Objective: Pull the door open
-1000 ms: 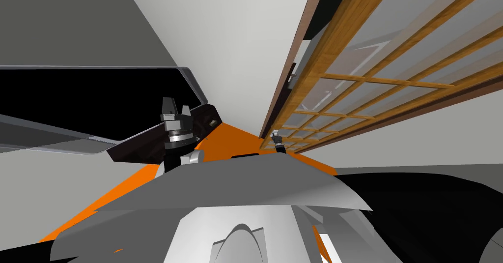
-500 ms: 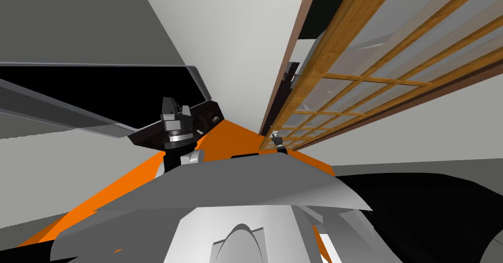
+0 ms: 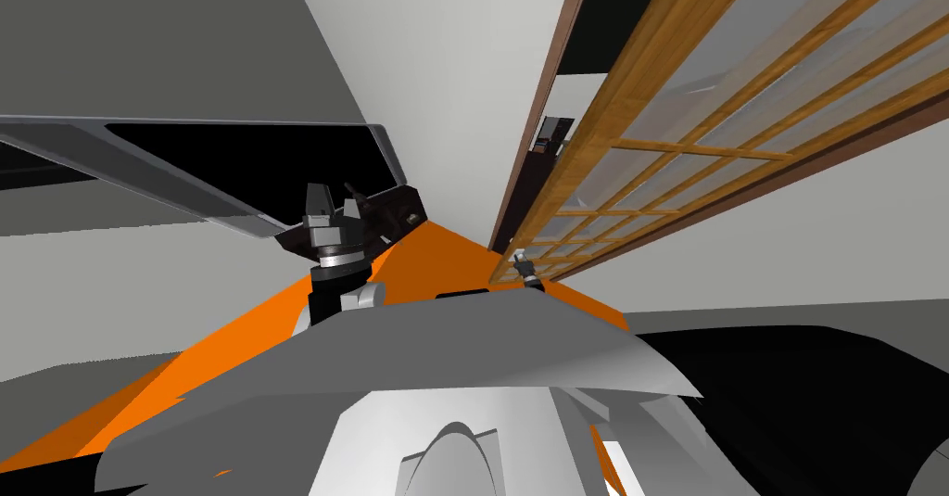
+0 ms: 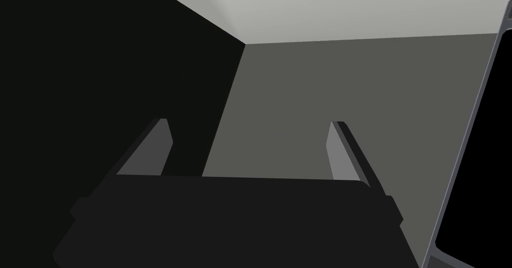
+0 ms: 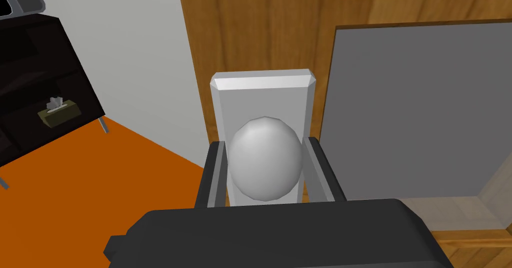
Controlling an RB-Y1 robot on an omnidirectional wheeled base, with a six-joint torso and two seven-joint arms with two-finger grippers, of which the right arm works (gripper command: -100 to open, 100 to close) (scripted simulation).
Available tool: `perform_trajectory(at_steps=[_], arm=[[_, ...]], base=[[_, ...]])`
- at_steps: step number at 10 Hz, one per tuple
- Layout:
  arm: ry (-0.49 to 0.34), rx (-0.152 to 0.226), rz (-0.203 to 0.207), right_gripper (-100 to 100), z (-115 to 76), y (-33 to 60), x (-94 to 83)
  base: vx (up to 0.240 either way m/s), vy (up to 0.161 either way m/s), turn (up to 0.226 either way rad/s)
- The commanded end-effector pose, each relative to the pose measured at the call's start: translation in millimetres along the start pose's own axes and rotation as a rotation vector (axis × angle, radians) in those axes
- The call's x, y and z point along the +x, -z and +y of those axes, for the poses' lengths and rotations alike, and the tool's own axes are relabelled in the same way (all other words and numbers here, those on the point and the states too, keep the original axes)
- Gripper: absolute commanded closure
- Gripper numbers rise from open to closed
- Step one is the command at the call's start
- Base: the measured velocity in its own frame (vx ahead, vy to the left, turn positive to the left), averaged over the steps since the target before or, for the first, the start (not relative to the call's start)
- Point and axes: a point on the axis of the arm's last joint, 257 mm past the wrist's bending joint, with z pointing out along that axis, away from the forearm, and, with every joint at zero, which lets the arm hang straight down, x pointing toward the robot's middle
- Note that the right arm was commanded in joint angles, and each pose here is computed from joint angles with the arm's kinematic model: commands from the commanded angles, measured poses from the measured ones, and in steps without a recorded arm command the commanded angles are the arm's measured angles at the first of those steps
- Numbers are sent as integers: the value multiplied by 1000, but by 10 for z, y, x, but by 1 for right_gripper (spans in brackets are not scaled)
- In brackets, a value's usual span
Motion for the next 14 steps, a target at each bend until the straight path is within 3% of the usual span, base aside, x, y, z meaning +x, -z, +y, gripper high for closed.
perform_trajectory(at_steps=[1, 5, 6, 7, 14], arm=[[0, 22, 5, 100, -2, 62, 7], [-3, 75, 7, 100, -23, 225, 23], [-1, 66, 1, 100, -20, 199, 6], [-2, 78, -3, 100, -24, 275, -13], [-2, 117, 5, 100, 18, 487, 14]], base=[[-182, -45, 123], [-229, -70, 113], [-90, -33, 26], [-157, -47, 179], [-199, -72, 150]])
